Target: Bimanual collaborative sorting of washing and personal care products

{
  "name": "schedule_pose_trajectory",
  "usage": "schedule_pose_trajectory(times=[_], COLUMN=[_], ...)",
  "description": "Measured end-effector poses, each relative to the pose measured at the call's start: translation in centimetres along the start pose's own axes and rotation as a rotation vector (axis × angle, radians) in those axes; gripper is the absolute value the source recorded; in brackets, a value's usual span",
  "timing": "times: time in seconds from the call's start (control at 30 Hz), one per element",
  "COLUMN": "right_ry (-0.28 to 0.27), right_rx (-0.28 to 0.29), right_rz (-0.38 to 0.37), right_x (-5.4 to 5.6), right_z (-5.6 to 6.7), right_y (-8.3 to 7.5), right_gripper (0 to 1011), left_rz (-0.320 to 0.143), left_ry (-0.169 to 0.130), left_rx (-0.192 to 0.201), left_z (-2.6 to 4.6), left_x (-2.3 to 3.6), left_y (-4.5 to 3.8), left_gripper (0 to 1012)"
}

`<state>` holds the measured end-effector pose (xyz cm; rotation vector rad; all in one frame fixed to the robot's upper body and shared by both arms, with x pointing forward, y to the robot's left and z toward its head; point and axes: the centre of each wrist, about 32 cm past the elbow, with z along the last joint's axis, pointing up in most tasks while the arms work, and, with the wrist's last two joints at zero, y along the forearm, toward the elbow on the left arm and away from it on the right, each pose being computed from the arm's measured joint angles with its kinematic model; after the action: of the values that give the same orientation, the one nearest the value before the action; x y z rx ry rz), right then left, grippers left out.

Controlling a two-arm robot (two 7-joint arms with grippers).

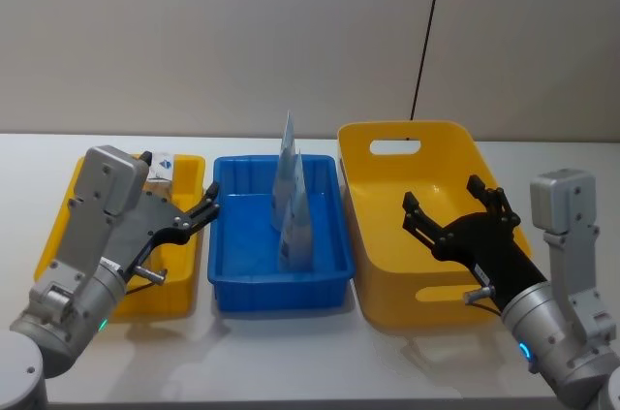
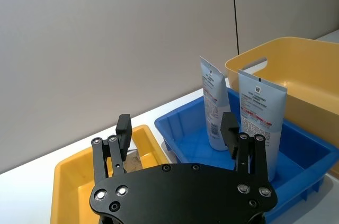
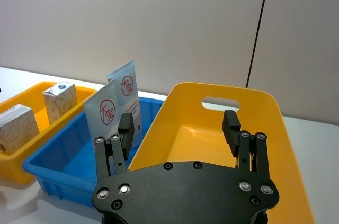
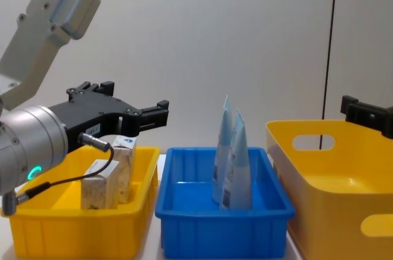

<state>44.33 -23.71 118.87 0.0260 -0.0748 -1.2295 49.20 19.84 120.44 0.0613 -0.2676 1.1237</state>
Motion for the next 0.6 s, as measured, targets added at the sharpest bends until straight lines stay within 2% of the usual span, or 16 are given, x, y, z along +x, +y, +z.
schedule_pose_trajectory(times=[0.47,0.6], right_ry=[0.0,0.0], right_rx=[0.0,0.0], right_rz=[0.0,0.0], right_x=[0.0,0.0], right_z=[0.0,0.0], right_y=[0.0,0.0], right_gripper=[1003,1003], left_rz=[0.0,-0.002], left_ry=[0.0,0.004], left_rx=[0.0,0.017], left_z=[0.01,0.04], left_x=[0.01,0.06], left_y=[-0.01,-0.03], left_gripper=[1001,1001])
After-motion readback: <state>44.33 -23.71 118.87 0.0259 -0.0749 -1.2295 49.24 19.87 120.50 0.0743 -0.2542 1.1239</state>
